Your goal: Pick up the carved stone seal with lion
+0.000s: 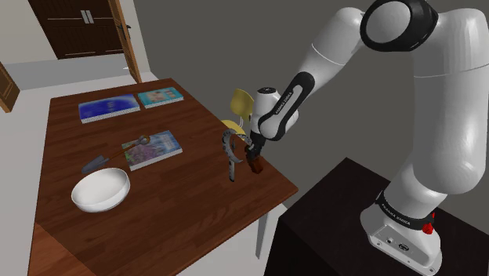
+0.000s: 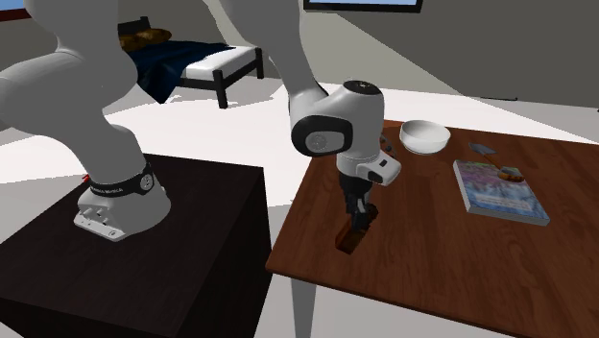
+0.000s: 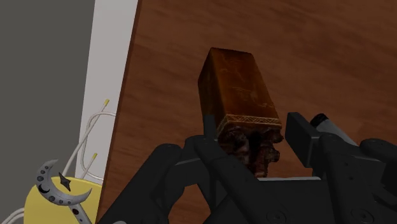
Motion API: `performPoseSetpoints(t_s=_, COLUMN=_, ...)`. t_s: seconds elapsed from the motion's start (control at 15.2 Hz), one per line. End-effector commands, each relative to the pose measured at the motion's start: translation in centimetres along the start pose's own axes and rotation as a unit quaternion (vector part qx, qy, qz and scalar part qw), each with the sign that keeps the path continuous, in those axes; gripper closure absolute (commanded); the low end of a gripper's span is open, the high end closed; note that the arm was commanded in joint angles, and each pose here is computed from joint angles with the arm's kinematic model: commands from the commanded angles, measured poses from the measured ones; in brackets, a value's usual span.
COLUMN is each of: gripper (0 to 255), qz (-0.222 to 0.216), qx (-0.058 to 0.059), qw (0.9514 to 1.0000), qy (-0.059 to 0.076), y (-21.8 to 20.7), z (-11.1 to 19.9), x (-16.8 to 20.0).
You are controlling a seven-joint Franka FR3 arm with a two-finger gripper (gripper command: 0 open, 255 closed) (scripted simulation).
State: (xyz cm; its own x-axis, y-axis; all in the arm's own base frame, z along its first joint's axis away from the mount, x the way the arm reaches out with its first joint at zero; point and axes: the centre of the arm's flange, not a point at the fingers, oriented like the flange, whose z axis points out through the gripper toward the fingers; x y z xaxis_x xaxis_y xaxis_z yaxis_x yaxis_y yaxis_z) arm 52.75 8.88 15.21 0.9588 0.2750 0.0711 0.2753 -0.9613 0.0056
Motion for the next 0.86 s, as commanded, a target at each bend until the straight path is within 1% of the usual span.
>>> performPoseSetpoints(t_s=0.0, gripper=255, qz=0.000, qx=0.000, qw=1.0000, qy=0.000, y=0.0, z=-1.1, x=0.0)
performPoseSetpoints(t_s=0.66, gripper=255, qz=0.000, qx=0.000, qw=1.0000, qy=0.000, y=0.0, z=-6.3, x=0.4)
performPoseSetpoints(t_s=0.79, gripper=255, qz=0.000, qx=0.000, qw=1.0000, qy=0.000, y=0.0, z=-6.4, x=0.4)
